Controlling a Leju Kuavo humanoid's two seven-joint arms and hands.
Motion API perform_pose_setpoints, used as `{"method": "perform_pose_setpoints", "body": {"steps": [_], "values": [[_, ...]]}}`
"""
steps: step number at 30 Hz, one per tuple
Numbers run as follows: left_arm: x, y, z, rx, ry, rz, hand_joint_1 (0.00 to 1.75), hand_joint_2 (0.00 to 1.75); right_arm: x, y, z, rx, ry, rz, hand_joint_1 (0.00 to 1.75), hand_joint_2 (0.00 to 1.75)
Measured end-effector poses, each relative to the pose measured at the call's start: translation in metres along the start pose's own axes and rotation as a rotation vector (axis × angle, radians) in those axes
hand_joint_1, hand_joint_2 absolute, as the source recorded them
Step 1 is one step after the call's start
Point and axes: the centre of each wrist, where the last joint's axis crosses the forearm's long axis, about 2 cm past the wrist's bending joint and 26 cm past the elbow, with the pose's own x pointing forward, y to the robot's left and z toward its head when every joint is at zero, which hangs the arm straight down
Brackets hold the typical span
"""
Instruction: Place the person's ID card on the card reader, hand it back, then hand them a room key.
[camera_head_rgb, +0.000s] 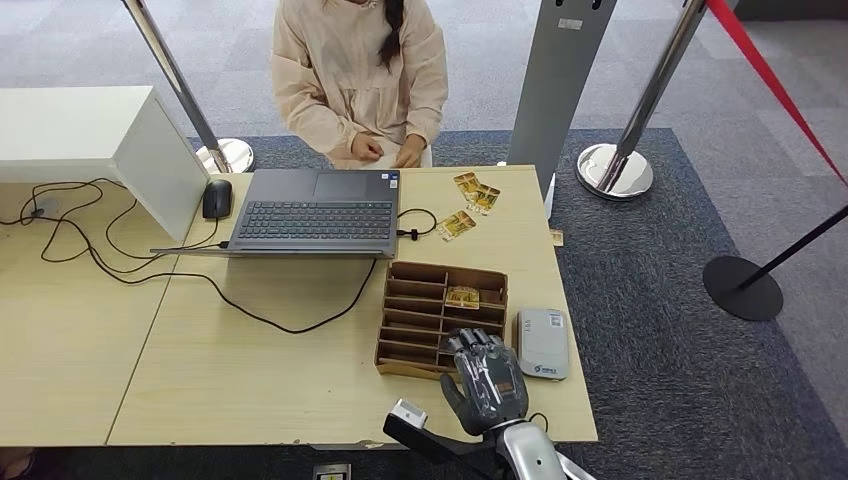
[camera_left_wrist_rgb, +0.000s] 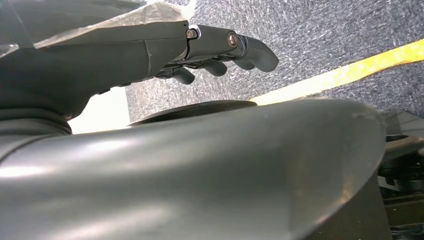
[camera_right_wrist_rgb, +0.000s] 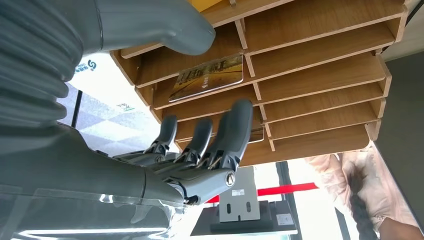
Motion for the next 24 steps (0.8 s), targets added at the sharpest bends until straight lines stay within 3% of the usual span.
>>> {"method": "perform_pose_setpoints", "body": {"steps": [24], "values": [[0.0045,0.0007,0.0010,-0.001,-0.022,-0.014,0.00,0.00,0.0094,-0.0015,-0.0063,-0.042,-0.037,0.001,0.61,1.75]]}}
